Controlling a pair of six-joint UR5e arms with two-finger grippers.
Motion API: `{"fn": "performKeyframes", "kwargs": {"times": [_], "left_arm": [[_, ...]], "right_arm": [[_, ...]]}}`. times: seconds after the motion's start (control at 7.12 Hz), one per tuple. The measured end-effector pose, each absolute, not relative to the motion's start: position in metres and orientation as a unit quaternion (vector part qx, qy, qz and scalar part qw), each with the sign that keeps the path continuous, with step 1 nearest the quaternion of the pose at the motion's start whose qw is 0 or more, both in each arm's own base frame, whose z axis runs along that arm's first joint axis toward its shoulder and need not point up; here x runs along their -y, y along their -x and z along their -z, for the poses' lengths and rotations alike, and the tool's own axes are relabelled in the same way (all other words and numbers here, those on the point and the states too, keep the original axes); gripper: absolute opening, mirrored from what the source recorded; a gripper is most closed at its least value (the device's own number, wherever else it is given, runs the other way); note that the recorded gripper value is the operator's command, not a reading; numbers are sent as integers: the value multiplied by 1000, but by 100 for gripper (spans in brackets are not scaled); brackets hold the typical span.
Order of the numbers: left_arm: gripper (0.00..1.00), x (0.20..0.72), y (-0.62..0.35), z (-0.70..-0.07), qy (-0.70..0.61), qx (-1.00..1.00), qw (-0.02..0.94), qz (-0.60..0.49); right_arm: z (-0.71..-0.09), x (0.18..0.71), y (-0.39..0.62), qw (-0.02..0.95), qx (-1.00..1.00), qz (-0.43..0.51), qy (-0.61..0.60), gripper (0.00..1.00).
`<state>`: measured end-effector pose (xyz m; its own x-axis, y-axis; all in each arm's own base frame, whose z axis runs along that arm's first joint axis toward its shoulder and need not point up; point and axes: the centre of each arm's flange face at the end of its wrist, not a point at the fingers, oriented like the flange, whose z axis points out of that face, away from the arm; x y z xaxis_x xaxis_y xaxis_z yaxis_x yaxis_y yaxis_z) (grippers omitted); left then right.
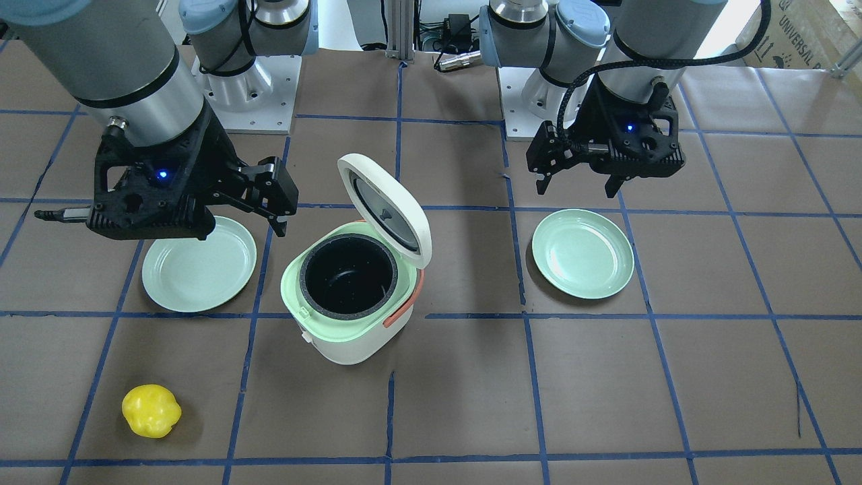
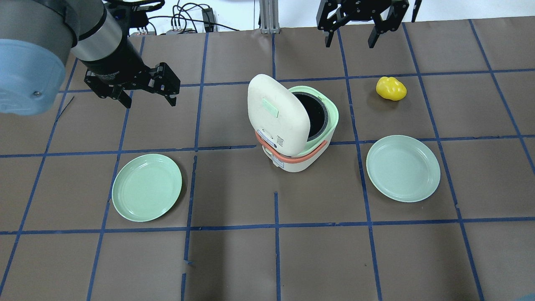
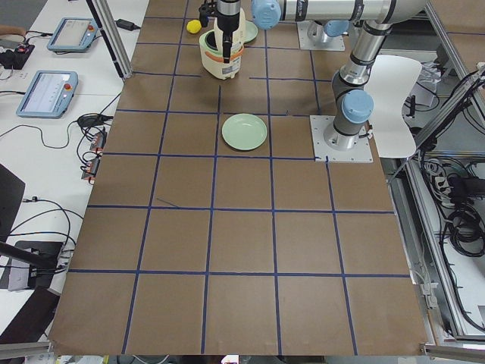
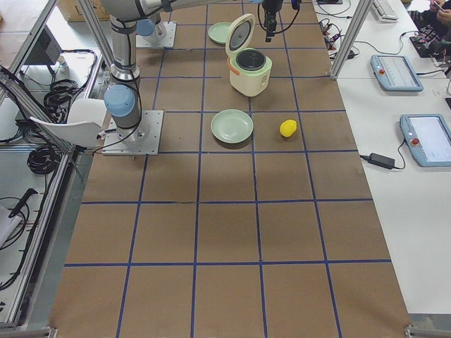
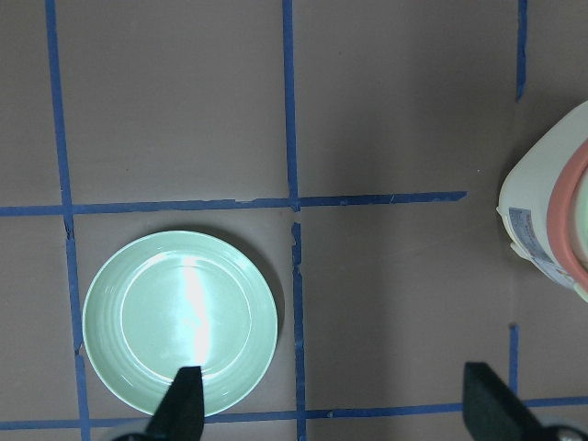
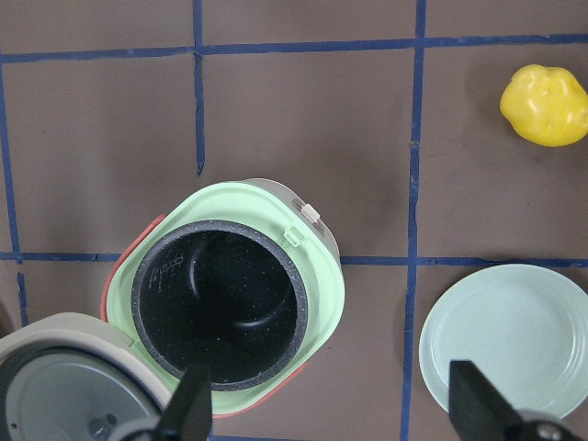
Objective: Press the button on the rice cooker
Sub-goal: 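Release the lid and withdraw the right gripper away from the cooker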
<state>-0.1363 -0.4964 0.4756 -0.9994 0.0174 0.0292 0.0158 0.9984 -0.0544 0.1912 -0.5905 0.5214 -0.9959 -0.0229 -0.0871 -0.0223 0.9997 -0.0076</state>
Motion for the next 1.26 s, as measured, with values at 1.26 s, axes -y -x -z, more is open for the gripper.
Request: {"fn": "performKeyframes", "kwargs": {"times": [1.26], "left_arm": [[100, 496, 136, -476, 8, 999, 15, -27]], "right_arm": [[-499, 541, -120, 40, -998, -36, 20, 91]]}}
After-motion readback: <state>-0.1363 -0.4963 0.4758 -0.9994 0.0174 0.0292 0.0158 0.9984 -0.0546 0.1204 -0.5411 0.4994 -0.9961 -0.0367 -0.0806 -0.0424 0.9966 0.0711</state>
